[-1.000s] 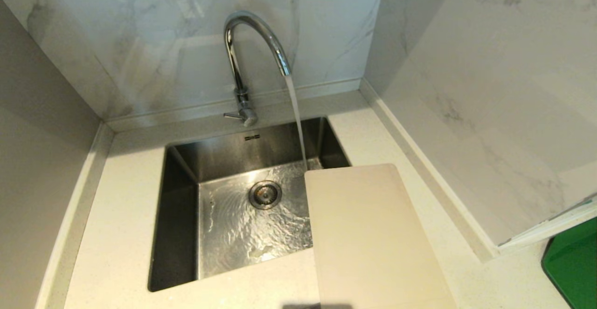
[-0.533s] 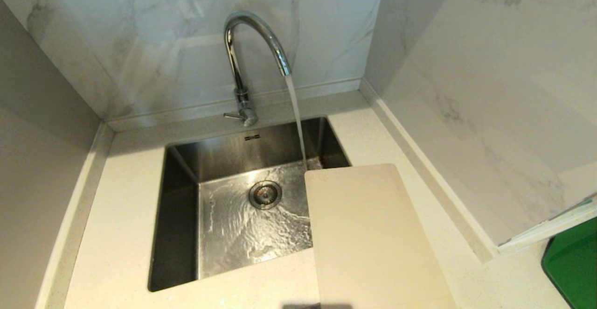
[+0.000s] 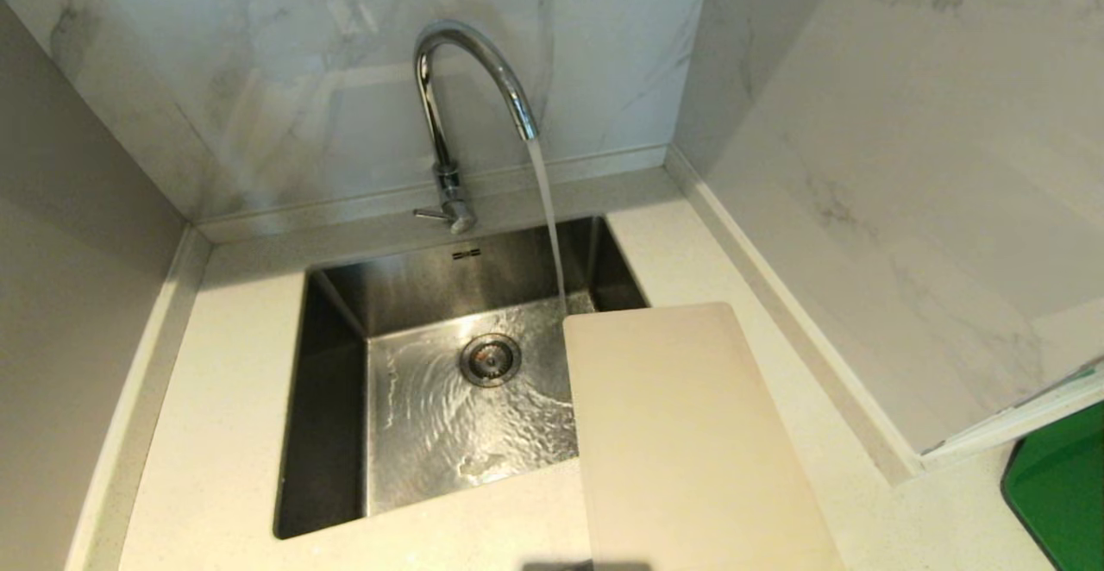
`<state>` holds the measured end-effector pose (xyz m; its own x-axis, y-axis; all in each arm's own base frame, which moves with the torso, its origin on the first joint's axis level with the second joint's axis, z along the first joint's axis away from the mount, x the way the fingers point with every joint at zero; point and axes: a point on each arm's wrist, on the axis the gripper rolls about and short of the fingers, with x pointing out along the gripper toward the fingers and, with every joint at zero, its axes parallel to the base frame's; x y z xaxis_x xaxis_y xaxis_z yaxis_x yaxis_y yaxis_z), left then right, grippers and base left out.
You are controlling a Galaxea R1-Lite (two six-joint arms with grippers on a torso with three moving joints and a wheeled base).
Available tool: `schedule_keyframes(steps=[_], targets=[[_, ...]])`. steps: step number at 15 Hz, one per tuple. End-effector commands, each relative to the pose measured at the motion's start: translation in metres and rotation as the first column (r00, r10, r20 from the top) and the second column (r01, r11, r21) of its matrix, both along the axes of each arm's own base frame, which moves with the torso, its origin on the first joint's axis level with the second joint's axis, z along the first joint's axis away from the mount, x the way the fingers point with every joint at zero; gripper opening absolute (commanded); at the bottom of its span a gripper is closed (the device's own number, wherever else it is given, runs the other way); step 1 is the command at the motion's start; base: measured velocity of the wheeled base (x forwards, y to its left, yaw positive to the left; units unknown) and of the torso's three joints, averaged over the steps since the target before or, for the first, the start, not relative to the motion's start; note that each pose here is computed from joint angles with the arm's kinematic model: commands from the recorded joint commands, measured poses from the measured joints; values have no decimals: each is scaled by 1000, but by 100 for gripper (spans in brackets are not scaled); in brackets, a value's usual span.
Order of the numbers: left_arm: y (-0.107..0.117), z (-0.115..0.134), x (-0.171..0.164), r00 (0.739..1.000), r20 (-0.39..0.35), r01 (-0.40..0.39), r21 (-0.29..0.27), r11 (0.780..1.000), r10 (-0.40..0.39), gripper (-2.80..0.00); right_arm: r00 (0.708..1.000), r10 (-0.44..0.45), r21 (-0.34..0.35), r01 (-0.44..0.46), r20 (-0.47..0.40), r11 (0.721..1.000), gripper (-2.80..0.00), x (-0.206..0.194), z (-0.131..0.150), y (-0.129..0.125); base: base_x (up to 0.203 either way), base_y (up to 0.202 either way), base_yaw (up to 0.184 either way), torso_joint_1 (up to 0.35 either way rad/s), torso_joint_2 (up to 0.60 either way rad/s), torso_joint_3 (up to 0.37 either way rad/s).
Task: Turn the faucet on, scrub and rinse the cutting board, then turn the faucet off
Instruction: Pick up the cutting board
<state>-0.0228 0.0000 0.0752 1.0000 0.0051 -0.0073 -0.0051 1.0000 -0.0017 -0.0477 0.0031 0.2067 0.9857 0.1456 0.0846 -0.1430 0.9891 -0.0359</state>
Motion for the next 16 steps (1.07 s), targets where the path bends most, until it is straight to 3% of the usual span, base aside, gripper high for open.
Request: schedule_keyframes(steps=[1, 6, 11, 15, 16], targets=[[0, 0, 0, 1000, -3, -1, 0, 1000, 1, -280, 997, 48, -30, -50, -65, 998, -280, 24, 53, 1, 0, 0, 0, 0, 0, 0], [0, 0, 0, 1000, -2, -1, 0, 1000, 1, -280, 963, 175, -83, -195, -203, 977, -280, 59, 114, 4, 0, 0, 0, 0, 0, 0], [0, 0, 0, 1000, -3, 0, 0, 1000, 0, -280, 897, 233, -62, -275, -375, 960, -280, 121, 131, 8, 0, 0, 0, 0, 0, 0], [0, 0, 0, 1000, -3, 0, 0, 1000, 0, -280, 739, 284, -21, -374, -611, 927, -280, 150, 106, 20, 0, 0, 0, 0, 0, 0], [0, 0, 0, 1000, -3, 0, 0, 1000, 0, -280, 700, 262, -34, -379, -664, 925, -280, 157, 95, 24, 0, 0, 0, 0, 0, 0]])
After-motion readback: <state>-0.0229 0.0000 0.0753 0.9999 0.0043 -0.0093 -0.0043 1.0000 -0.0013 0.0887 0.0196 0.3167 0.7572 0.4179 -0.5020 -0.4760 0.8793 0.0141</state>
